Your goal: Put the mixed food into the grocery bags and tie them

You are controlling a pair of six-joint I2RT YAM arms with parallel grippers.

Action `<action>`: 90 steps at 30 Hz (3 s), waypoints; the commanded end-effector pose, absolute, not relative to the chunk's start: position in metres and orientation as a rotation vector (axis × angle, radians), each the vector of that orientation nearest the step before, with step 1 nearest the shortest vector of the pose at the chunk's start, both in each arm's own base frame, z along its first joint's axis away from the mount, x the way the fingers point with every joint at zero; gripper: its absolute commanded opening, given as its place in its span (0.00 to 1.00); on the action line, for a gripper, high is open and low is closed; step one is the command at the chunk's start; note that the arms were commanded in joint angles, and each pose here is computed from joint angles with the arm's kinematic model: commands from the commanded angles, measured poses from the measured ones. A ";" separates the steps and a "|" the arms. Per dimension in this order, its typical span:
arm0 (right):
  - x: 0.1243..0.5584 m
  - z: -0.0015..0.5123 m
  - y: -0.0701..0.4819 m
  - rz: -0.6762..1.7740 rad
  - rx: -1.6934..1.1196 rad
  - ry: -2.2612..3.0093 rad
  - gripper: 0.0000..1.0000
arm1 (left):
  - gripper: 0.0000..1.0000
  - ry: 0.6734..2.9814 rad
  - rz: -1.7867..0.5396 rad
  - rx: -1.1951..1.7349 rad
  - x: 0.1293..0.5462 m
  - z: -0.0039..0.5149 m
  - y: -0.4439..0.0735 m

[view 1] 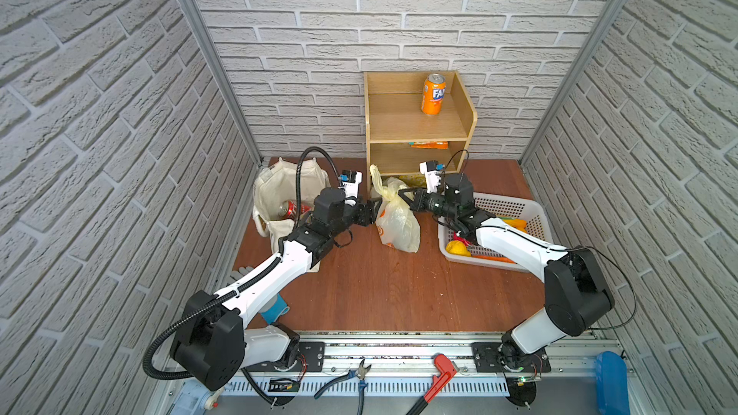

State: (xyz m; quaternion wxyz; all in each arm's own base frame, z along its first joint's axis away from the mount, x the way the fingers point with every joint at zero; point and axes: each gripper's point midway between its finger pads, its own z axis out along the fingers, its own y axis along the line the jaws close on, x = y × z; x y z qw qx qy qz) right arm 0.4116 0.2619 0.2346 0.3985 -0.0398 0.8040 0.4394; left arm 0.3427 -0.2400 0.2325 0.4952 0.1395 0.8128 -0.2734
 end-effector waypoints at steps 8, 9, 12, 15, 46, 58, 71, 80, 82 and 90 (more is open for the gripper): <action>0.403 0.265 0.262 1.147 -0.171 2.003 0.06 | 0.78 1.941 -0.573 0.336 0.374 0.212 -0.266; 0.403 0.264 0.261 1.147 -0.170 2.005 0.05 | 0.78 1.939 -0.567 0.328 0.378 0.210 -0.267; 0.402 0.262 0.258 1.142 -0.165 2.010 0.06 | 0.80 1.933 -0.562 0.296 0.389 0.211 -0.268; 0.401 0.259 0.256 1.145 -0.159 2.016 0.06 | 0.85 1.899 -0.597 0.292 0.394 0.216 -0.275; 0.408 0.256 0.254 1.202 -0.147 2.064 0.06 | 0.98 1.844 -0.448 0.359 0.405 0.211 -0.261; 0.404 0.253 0.254 1.224 -0.162 2.053 0.06 | 0.98 1.894 -0.783 -0.131 0.399 0.228 -0.252; 0.395 0.245 0.258 1.249 -0.236 2.018 0.06 | 0.98 1.988 -0.832 -0.486 0.415 0.232 -0.263; 0.391 0.246 0.260 1.279 -0.270 1.975 0.06 | 0.98 2.139 -0.751 -0.557 0.418 0.208 -0.282; 0.390 0.244 0.260 1.280 -0.275 1.975 0.05 | 0.98 2.168 -0.720 -0.560 0.419 0.202 -0.283; 0.388 0.241 0.262 1.301 -0.297 1.963 0.06 | 0.98 2.270 -0.643 -0.547 0.424 0.174 -0.296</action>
